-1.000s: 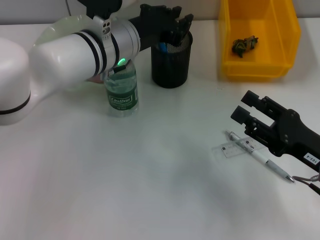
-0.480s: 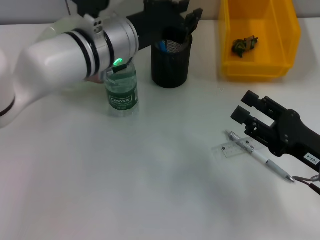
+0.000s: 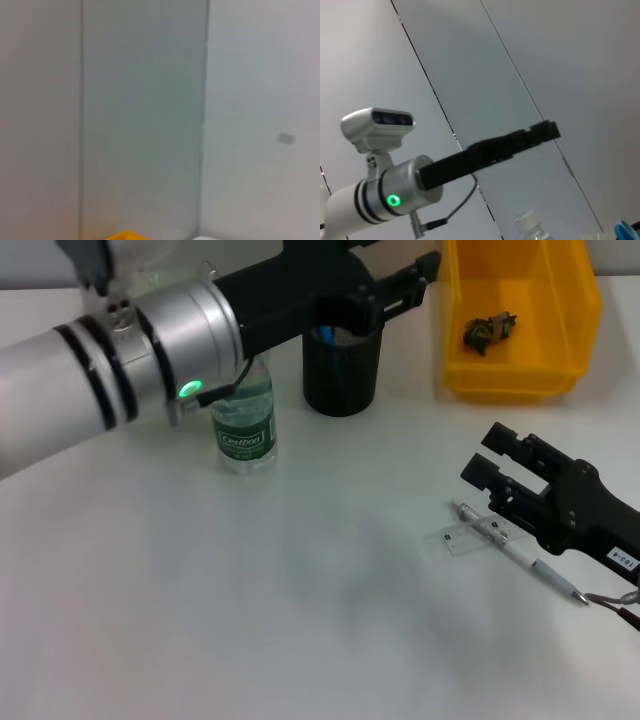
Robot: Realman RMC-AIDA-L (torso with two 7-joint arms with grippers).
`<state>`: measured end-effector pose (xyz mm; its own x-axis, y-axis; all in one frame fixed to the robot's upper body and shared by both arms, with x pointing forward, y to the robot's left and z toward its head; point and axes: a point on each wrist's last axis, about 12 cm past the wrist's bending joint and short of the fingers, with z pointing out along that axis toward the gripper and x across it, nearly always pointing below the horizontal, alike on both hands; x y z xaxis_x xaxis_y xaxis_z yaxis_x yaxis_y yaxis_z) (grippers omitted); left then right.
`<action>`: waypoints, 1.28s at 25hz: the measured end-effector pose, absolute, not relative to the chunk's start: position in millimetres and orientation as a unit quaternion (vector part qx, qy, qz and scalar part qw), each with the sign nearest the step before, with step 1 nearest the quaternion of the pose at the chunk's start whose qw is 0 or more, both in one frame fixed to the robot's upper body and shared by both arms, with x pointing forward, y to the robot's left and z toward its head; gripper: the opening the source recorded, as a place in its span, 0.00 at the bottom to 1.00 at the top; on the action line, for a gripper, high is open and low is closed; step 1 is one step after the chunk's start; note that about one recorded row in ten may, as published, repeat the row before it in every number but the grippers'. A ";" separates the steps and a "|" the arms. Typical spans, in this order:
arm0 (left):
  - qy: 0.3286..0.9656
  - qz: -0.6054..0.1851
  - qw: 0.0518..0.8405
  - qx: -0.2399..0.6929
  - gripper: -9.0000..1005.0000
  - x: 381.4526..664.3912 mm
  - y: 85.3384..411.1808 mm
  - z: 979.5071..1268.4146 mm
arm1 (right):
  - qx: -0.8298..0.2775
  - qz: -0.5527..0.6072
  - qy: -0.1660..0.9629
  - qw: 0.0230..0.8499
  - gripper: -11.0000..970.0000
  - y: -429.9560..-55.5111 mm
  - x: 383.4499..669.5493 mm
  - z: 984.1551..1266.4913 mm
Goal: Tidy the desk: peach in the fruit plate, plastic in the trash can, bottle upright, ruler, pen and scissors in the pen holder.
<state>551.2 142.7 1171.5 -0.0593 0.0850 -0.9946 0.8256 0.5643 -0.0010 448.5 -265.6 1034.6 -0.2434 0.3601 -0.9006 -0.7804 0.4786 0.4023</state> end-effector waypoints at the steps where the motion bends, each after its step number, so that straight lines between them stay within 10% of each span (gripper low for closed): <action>1: 0.657 -0.313 0.592 0.346 0.61 551.2 142.7 1171.5 | -0.168 0.482 0.624 0.592 0.69 -265.6 448.5 1034.6; 13: 0.648 -0.414 0.556 0.315 0.64 543.1 200.1 1150.5 | -0.172 0.488 0.620 0.590 0.69 -266.9 444.7 1035.4; 20: 0.541 -0.495 0.588 0.342 0.64 509.3 244.2 1130.9 | -0.172 0.493 0.618 0.588 0.69 -268.7 442.0 1035.9; 32: 0.564 -0.521 0.490 0.413 0.63 486.3 248.2 1105.1 | -0.199 0.500 0.628 0.563 0.69 -278.0 440.7 1039.5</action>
<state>486.3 248.2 1105.1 -0.1786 -0.0449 -0.9829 0.9764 0.1152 -0.1827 440.7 -278.0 1039.5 -0.2867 0.3120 -0.9058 -0.8127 0.4214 0.4024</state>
